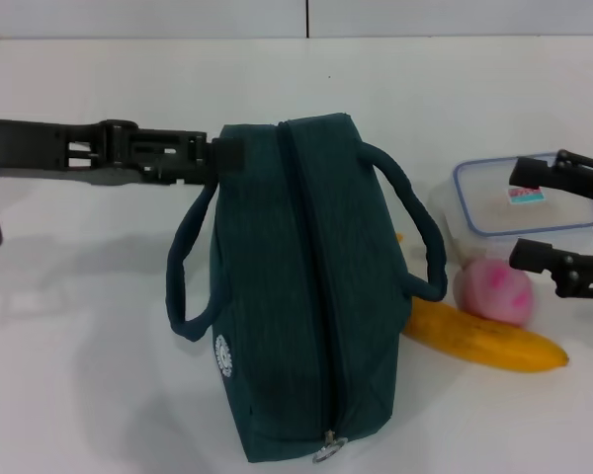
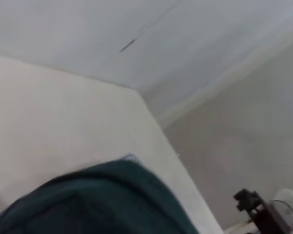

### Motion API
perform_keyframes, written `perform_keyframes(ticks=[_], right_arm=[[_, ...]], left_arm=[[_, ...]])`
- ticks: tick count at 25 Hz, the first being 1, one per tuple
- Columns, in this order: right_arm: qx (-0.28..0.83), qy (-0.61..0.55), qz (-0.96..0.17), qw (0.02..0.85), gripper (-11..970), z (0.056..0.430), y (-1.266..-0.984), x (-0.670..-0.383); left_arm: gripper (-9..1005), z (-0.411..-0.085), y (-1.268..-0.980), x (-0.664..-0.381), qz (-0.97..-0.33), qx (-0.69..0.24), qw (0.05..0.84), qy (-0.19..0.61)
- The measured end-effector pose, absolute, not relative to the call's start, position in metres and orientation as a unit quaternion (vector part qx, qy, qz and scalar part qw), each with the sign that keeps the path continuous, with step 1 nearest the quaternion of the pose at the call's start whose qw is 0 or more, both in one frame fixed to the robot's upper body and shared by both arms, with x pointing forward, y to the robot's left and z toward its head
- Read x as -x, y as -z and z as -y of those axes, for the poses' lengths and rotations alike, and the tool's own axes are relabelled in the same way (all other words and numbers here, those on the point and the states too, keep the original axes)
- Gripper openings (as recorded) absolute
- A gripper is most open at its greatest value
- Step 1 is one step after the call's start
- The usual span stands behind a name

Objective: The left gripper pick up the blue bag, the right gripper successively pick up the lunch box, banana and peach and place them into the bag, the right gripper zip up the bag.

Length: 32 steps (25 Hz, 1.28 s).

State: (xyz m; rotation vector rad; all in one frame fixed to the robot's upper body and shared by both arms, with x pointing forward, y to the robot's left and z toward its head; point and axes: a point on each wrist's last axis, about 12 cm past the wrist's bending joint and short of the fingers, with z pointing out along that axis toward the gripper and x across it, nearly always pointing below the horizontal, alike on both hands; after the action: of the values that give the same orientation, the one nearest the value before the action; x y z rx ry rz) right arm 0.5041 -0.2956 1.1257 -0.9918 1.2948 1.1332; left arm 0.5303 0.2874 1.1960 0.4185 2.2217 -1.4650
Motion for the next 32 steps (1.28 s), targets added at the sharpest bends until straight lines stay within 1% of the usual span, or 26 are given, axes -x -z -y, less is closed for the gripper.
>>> perform_keyframes(ticks=[5,10,14,23,28,32], right_arm=[[0.417,-0.471,-0.549,0.550,816,0.300,-1.122,-0.499],[0.421,-0.464,-0.547,0.556,816,0.302,-1.121,-0.498],[0.422,-0.461,-0.546,0.557,816,0.303,-1.120,-0.497],[0.419,-0.456,-0.550,0.560,815,0.306,-1.117,-0.492],[0.410,-0.461,-0.554,0.559,815,0.306,-1.112,-0.489],[0.405,-0.464,-0.557,0.558,814,0.307,-1.110,-0.487]], left_arm=[[877,-0.288,-1.194,-0.530,-0.828,-0.110,0.181,0.519],[876,-0.282,-1.184,-0.528,-0.844,-0.092,0.146,0.509],[876,-0.276,-1.179,-0.528,-0.848,-0.088,0.133,0.506],[875,-0.263,-1.179,-0.534,-0.858,-0.097,0.116,0.490],[875,-0.257,-1.179,-0.538,-0.856,-0.103,0.110,0.494],[800,-0.255,-1.178,-0.541,-0.853,-0.116,0.109,0.496]])
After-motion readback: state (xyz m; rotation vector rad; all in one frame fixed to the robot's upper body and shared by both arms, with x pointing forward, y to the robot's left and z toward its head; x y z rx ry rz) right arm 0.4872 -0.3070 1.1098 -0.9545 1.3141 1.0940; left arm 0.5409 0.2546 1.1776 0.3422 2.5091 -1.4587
